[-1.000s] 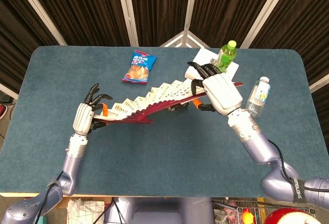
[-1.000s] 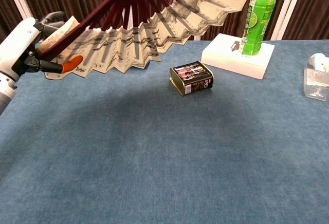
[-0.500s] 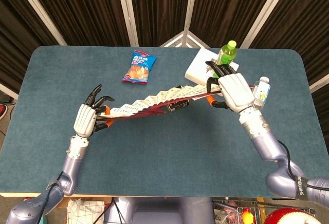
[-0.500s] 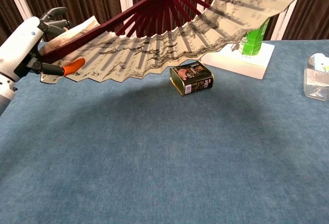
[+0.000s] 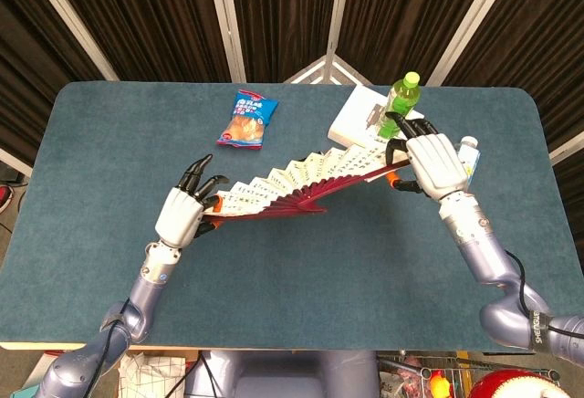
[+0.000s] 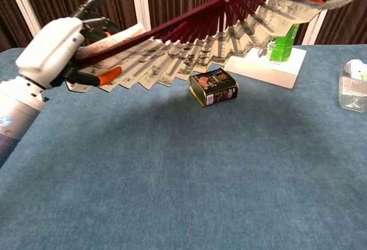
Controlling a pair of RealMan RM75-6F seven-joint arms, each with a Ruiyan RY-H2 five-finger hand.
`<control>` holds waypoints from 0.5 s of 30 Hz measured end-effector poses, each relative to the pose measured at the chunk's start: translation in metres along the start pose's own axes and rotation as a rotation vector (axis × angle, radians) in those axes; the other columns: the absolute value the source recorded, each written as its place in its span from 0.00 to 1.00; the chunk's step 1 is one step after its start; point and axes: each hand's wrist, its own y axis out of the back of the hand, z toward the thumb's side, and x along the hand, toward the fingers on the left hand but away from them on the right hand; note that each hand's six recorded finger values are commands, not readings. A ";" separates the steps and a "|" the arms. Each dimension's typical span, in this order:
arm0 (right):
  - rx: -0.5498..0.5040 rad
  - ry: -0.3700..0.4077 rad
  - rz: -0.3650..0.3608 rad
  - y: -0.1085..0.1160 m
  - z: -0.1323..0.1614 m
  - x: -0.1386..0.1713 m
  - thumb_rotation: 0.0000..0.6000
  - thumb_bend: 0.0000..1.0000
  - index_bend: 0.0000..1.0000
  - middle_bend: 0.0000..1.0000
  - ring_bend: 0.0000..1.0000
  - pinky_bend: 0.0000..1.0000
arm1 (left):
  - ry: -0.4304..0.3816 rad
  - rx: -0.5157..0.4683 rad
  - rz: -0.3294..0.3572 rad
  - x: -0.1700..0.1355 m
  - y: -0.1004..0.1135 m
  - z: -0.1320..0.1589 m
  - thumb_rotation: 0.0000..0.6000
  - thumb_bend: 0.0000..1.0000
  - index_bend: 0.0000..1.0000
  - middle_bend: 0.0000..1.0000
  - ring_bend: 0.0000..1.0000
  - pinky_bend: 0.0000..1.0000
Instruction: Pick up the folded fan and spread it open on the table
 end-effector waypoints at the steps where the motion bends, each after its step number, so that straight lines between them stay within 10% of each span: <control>1: 0.005 -0.017 0.013 -0.001 -0.005 0.001 1.00 0.43 0.51 0.13 0.16 0.12 | -0.008 0.011 -0.003 0.001 -0.001 0.002 1.00 0.40 0.77 0.35 0.00 0.14; 15: 0.304 -0.204 0.102 0.002 -0.067 0.014 1.00 0.32 0.10 0.08 0.12 0.09 | -0.053 0.117 -0.021 0.007 -0.012 0.017 1.00 0.40 0.77 0.35 0.00 0.14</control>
